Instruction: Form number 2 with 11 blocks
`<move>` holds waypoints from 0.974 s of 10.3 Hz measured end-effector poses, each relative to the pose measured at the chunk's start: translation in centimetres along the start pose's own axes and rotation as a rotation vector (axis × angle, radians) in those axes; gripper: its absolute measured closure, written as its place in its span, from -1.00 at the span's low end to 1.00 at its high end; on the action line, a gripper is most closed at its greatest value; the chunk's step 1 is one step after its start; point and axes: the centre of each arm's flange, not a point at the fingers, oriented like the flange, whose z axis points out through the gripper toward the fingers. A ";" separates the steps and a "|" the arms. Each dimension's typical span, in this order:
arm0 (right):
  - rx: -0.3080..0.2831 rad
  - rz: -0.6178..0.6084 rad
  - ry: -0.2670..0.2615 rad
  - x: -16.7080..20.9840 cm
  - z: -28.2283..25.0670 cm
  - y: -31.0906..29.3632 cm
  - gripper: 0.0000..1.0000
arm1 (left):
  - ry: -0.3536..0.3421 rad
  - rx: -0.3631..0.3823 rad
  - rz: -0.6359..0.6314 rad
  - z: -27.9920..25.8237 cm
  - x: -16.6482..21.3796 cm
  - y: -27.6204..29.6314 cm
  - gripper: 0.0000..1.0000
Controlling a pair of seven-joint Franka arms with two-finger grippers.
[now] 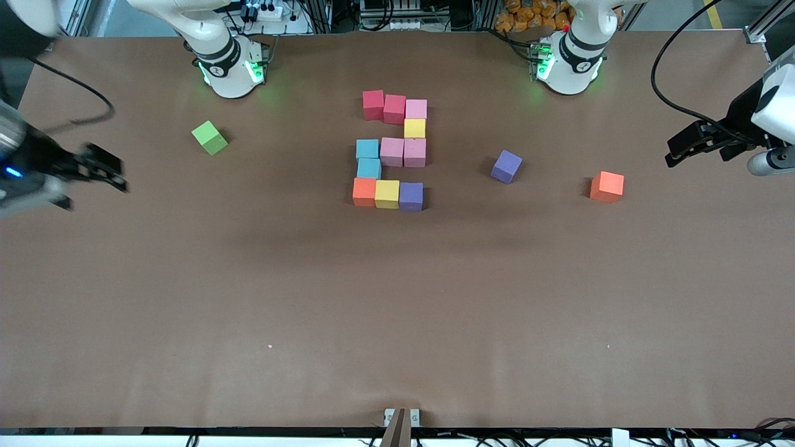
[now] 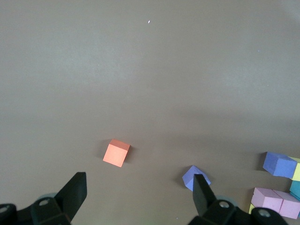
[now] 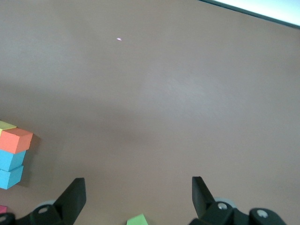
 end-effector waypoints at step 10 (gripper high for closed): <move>-0.002 0.231 -0.020 -3.5 -2.3 2.0 -1.00 | -0.005 0.002 0.002 0.1 -0.2 0.2 -1.00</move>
